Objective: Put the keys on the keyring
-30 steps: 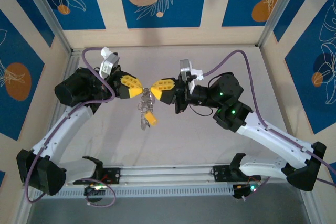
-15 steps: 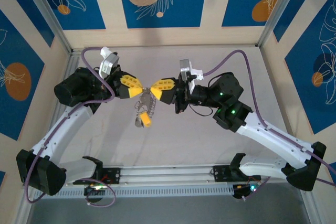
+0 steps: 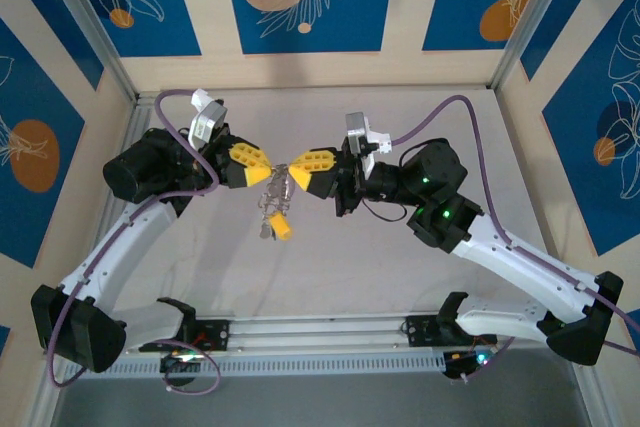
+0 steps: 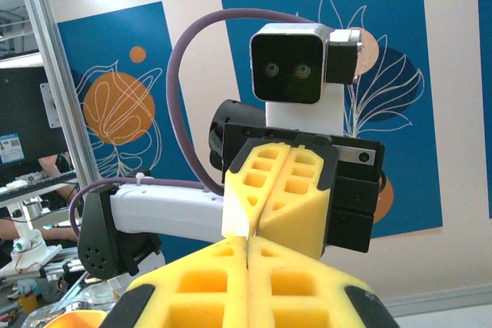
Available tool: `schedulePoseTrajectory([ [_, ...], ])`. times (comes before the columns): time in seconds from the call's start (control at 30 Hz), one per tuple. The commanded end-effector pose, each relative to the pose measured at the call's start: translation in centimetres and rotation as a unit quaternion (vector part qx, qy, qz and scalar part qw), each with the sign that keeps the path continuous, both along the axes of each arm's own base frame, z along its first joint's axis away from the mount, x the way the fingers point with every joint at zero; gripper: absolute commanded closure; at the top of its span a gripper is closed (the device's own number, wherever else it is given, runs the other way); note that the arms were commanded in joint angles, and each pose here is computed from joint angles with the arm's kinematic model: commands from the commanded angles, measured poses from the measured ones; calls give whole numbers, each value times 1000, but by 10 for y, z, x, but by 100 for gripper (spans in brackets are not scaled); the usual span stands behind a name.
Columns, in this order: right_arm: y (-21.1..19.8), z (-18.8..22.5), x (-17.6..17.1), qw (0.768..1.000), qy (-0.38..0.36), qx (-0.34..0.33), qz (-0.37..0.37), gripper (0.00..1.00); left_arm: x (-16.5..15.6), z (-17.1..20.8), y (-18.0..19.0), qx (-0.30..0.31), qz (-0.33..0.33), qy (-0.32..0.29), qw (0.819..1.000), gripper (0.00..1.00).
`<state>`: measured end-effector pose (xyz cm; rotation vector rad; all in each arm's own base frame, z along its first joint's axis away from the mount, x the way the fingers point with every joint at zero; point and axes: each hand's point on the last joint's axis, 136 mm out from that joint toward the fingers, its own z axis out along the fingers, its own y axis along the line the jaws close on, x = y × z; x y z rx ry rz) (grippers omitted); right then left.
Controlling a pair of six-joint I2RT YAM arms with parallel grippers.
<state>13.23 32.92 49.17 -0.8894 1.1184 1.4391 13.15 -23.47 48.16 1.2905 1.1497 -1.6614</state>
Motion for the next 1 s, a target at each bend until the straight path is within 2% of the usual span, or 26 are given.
schedulePoseTrajectory([
  [0.0,-2,11,-6,1000,-9,17,7,100,-15,20,5,-31,2,-39,999,100],
  [0.97,2,9,-8,1000,-3,15,14,100,-16,20,5,-31,2,-36,999,100],
])
